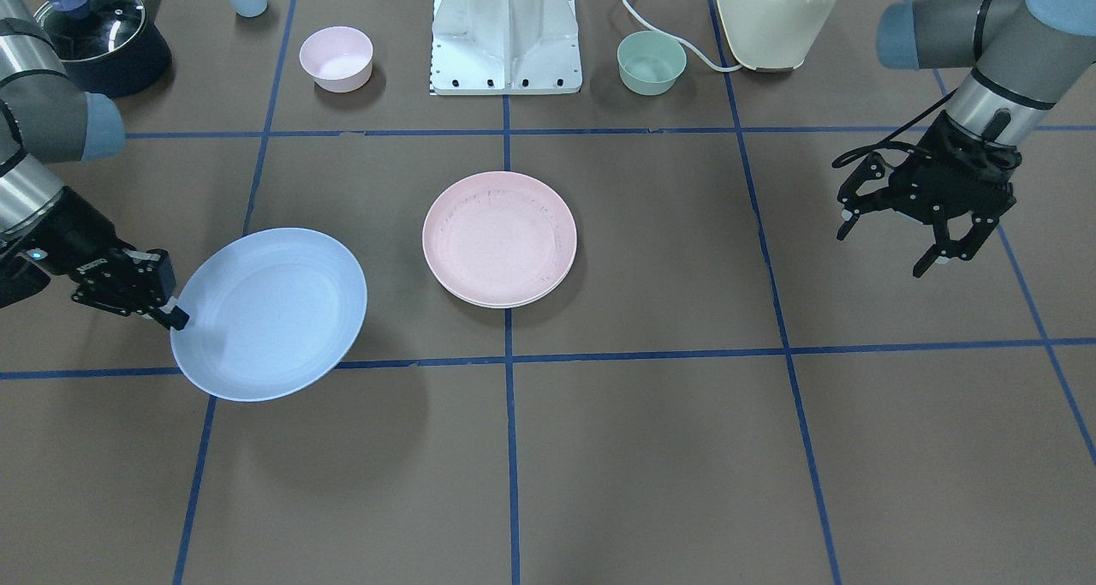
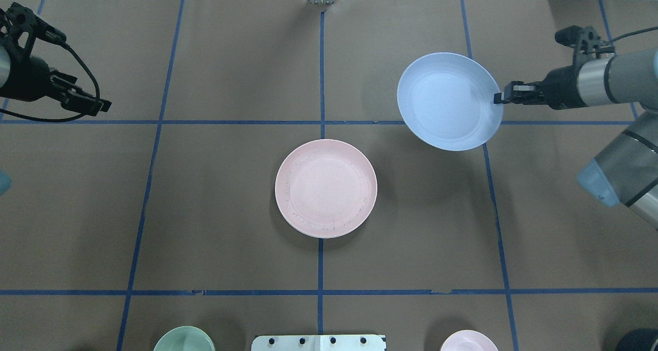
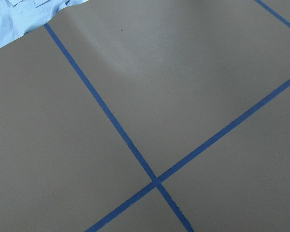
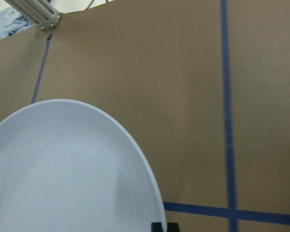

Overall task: Stack three plates with pink and blue
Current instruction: 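Lift the light blue plate and carry it over the pink plate, then lower the light blue plate onto the pink plate and release it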

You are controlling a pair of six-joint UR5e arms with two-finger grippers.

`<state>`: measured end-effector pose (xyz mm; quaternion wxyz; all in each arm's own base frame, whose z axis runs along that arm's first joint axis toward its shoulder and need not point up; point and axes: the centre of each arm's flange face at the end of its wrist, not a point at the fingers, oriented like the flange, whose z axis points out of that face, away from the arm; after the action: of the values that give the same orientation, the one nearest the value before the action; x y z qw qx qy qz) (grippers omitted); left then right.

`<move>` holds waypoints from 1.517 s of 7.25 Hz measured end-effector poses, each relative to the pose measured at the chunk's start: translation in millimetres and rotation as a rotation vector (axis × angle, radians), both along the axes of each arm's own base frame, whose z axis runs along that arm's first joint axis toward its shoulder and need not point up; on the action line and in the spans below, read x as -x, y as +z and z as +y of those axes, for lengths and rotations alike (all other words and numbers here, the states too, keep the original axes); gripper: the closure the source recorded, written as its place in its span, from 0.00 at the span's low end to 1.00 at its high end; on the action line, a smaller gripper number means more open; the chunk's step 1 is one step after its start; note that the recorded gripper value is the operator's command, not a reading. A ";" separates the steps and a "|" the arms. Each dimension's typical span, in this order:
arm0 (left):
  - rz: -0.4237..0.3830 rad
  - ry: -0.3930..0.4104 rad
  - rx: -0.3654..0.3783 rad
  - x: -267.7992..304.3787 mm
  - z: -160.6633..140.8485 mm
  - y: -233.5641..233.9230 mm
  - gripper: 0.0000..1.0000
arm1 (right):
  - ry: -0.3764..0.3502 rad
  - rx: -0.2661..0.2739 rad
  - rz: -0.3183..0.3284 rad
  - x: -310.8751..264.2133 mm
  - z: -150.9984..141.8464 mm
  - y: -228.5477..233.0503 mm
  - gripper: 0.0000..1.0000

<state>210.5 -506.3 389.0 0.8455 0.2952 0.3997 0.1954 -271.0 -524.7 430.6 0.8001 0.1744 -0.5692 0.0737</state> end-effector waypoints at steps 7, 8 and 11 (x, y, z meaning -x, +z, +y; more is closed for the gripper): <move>0.006 -0.004 0.020 -4.4 -1.4 1.8 0.00 | 0.006 0.104 0.081 192.5 133.4 -144.4 0.93; 0.008 -0.006 0.023 -5.3 -2.0 0.8 0.00 | 0.003 0.102 0.092 204.4 143.9 -146.7 0.36; 0.011 -0.007 0.028 -6.1 -2.7 0.2 0.00 | 0.031 0.079 0.117 225.3 155.8 -158.0 0.00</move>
<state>216.7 -509.0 389.2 0.8480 0.2861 0.4060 0.1851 -496.3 -368.9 272.6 0.8369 0.1556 -0.5155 0.0983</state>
